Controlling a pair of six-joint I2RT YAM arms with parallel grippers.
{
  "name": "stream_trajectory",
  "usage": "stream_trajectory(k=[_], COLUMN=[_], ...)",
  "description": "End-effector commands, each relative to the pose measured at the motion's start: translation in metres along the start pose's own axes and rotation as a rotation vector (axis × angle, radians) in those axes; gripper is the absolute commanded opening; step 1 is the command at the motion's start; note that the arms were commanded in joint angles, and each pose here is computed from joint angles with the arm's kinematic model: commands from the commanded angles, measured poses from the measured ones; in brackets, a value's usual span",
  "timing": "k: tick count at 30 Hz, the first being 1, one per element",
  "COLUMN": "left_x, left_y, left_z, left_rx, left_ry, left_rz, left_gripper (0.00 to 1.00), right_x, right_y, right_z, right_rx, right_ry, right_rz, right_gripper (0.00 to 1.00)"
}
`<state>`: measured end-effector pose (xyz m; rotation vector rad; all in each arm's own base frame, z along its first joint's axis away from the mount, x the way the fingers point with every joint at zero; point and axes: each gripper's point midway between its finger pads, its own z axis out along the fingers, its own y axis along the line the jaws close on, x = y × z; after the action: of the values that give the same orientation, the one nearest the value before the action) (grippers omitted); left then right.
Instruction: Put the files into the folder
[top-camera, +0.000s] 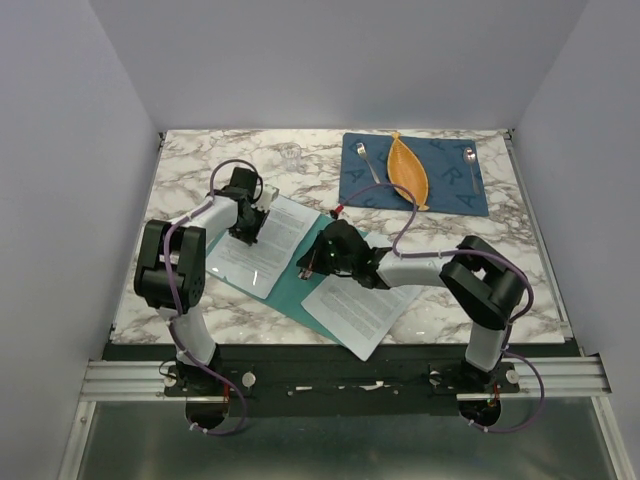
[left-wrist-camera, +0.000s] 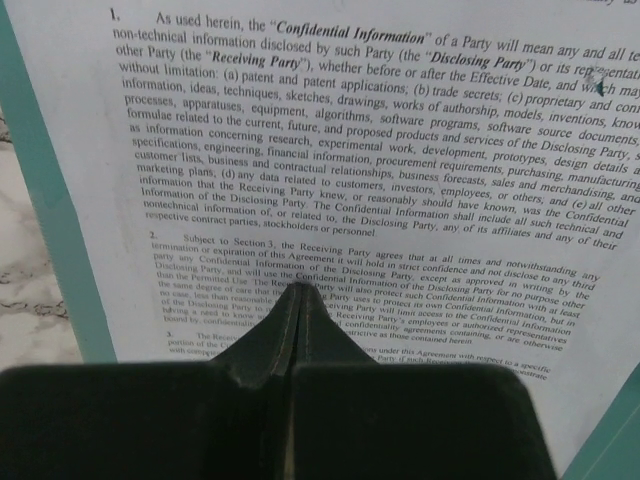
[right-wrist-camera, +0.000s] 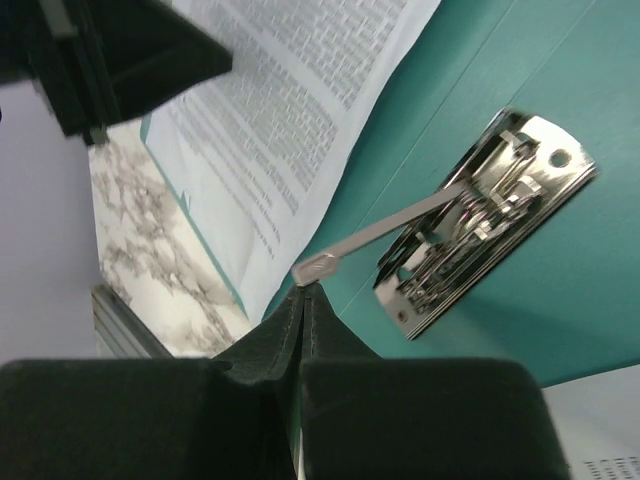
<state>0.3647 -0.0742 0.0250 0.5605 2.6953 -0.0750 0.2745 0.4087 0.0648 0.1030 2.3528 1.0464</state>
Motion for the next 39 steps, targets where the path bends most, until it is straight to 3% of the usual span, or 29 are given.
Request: stream_trajectory(k=[1, 12, 22, 26, 34, 39], left_x=[0.019, 0.054, 0.065, 0.066, 0.067, 0.066], left_y=[0.007, 0.011, 0.009, 0.009, 0.009, 0.01], left_z=[-0.003, -0.005, -0.016, -0.015, -0.015, -0.015], left_rx=[-0.037, -0.063, -0.063, -0.063, -0.065, -0.071], left_ry=[0.042, 0.129, 0.136, 0.141, 0.147, 0.149], left_rz=[0.09, 0.179, 0.199, 0.193, 0.19, 0.189], left_gripper=[0.0, 0.0, 0.0, 0.0, 0.0, 0.0], right_x=[-0.051, -0.077, -0.074, -0.043, 0.016, 0.024], right_y=[0.002, -0.009, -0.021, -0.028, 0.003, 0.013], right_z=[-0.004, 0.002, -0.007, -0.025, -0.02, -0.008], right_rx=[0.009, 0.011, 0.068, 0.018, -0.096, -0.138], right_ry=[-0.15, -0.187, -0.134, -0.072, 0.027, 0.053], right_rz=[0.049, 0.104, 0.087, 0.102, 0.071, 0.105], right_gripper=[0.08, 0.08, 0.09, 0.01, 0.01, 0.01])
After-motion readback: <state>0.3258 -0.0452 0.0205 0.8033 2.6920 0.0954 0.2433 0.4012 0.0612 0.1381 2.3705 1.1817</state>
